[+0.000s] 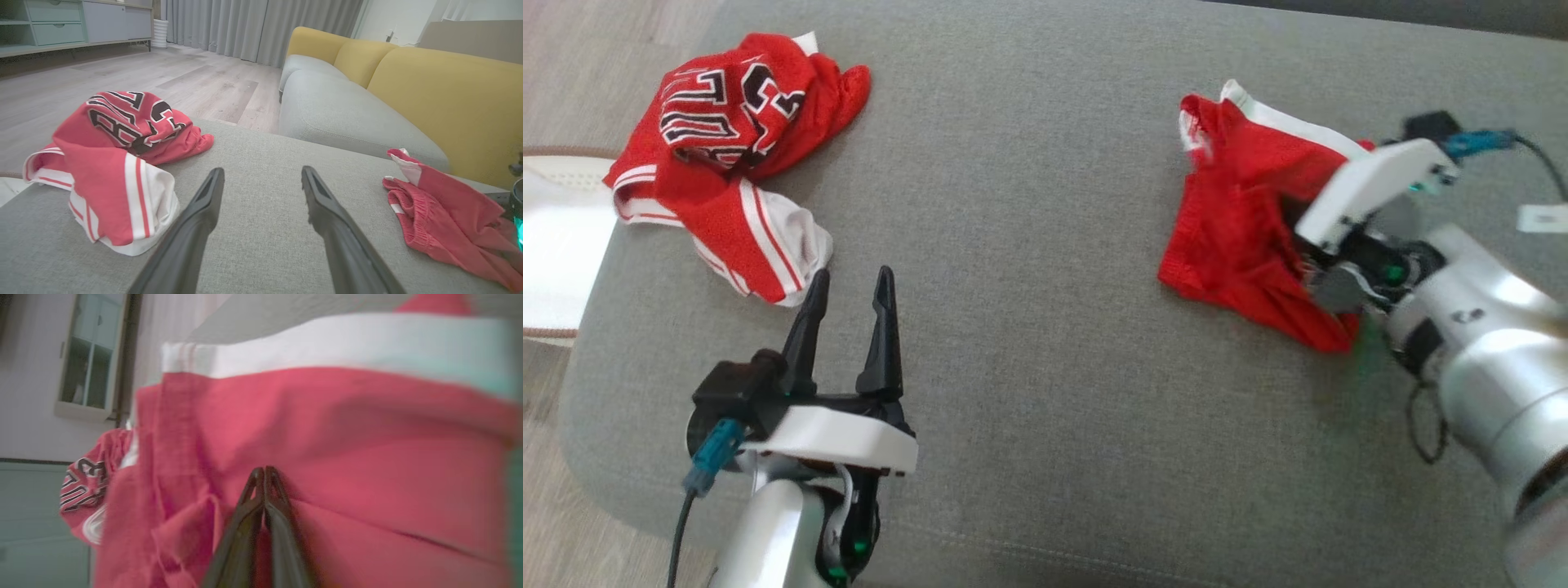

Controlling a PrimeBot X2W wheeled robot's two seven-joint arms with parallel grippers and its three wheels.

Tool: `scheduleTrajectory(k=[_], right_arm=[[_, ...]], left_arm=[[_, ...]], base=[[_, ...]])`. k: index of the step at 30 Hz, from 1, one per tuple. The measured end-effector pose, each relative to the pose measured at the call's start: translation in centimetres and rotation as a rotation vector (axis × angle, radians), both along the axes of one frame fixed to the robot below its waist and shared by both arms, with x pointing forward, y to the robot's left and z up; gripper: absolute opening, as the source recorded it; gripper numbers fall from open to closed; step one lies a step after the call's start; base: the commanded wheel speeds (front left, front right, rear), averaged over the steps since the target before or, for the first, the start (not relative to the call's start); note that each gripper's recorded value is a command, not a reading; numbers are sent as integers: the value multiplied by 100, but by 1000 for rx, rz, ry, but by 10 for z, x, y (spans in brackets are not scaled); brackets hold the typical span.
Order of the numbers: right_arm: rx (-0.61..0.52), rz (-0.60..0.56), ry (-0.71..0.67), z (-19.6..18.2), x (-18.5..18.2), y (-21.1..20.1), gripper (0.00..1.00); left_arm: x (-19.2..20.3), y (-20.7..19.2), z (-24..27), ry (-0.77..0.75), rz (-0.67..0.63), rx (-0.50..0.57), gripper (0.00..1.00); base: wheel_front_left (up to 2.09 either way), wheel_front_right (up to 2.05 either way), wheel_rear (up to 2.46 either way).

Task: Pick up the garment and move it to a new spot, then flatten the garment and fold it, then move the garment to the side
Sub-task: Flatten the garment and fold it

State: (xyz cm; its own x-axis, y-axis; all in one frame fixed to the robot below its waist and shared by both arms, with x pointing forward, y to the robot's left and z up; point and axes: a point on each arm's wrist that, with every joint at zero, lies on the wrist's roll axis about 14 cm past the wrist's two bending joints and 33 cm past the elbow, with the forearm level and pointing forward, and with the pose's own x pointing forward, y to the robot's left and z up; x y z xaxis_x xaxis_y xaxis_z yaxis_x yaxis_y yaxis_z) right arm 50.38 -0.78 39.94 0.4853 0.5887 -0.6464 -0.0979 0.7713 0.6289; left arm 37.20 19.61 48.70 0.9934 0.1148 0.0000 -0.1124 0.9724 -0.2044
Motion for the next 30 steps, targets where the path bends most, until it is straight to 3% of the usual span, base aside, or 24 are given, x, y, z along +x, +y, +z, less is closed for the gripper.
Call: scheduleTrajectory(k=[4, 10, 17, 18, 20, 21, 26, 30], right_arm=[[105, 80, -5, 18, -15, 40, 0], [142, 182, 33, 8, -60, 62, 0], [247, 137, -209, 64, -48, 67, 0], [258, 126, -246, 73, -45, 63, 9], [256, 93, -341, 91, -37, 49, 84], [249, 80, -384, 99, -34, 41, 100], [184, -18, -663, 142, -21, -11, 100], [35, -66, -851, 158, -19, -61, 100]], left_arm=[[0, 0, 2, -5, 4, 1, 100], [5, -9, 5, -17, -26, -6, 100], [12, -17, 13, -46, -53, -9, 100], [13, -20, 14, -52, -63, -5, 100], [15, -26, 18, -66, -86, -6, 100], [16, -27, 20, -72, -89, -4, 100], [15, -30, 23, -82, -100, -6, 100], [19, -38, 29, -102, -129, 9, 100]], base=[[0, 0, 0], [0, 0, 0], [0, 0, 0], [0, 0, 0], [0, 0, 0], [0, 0, 0], [0, 0, 0], [0, 0, 0]])
